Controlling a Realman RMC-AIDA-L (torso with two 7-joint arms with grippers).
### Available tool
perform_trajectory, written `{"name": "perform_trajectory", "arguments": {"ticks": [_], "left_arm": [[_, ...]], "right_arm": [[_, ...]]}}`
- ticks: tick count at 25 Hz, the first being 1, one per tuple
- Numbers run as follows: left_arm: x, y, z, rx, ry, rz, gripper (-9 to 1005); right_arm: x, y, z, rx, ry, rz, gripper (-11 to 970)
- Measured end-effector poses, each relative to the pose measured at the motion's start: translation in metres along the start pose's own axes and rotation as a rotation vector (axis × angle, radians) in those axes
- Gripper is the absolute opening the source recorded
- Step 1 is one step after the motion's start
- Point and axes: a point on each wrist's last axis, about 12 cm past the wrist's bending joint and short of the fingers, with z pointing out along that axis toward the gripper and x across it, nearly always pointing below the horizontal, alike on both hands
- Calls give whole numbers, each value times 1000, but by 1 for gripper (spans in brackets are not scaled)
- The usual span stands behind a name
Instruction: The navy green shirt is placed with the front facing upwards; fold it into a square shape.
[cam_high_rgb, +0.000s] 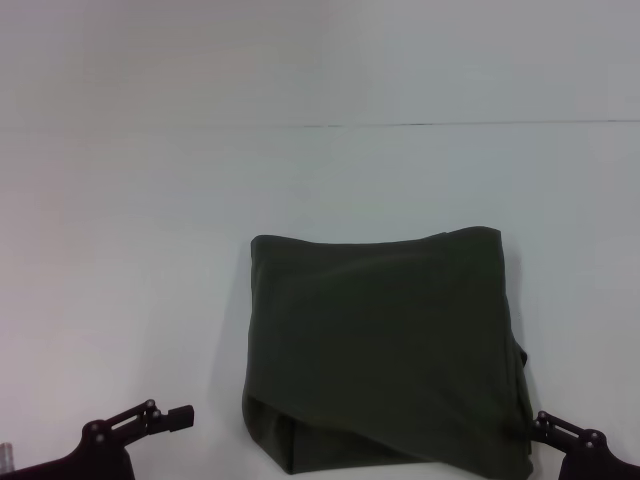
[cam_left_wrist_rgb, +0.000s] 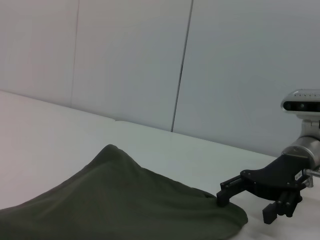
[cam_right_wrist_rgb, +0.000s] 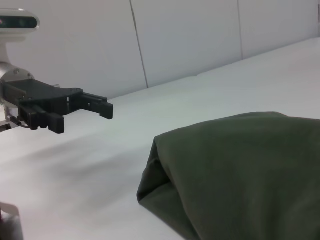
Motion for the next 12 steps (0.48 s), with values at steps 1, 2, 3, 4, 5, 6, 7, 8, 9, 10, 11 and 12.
{"name": "perform_trajectory", "arguments": {"ticks": [1, 2, 3, 4, 5, 6, 7, 8, 9, 10, 11, 12], "left_arm": [[0, 0, 0, 0, 0, 2, 910], [0, 0, 0, 0, 0, 4, 909], [0, 0, 1, 0, 0, 4, 908], [0, 0, 1, 0, 0, 3, 908], [1, 0, 2, -1, 0, 2, 908], [2, 1, 3, -4, 5, 3, 908], [3, 1, 4, -5, 9, 4, 908], [5, 1, 5, -8, 17, 4, 908], [6, 2, 6, -11, 24, 5, 908], [7, 2, 6, -15, 30, 5, 908], [7, 3, 6, -19, 33, 6, 908], [8, 3, 6, -24, 36, 8, 908]], "right_arm": [[0, 0, 0, 1, -1, -1, 899], [0, 0, -1, 1, -3, -4, 923], [-1, 0, -1, 1, -6, -8, 947], [-1, 0, -1, 3, -10, -10, 947], [-2, -1, -2, 7, -13, -13, 947], [-2, -1, -3, 12, -17, -15, 947], [-2, -2, -3, 18, -20, -17, 947], [-2, -2, -4, 24, -23, -18, 947], [-3, -3, -5, 32, -26, -18, 947], [-3, -4, -7, 50, -35, -19, 947], [-3, -5, -9, 68, -43, -18, 947], [-3, -6, -11, 87, -52, -18, 947]]}}
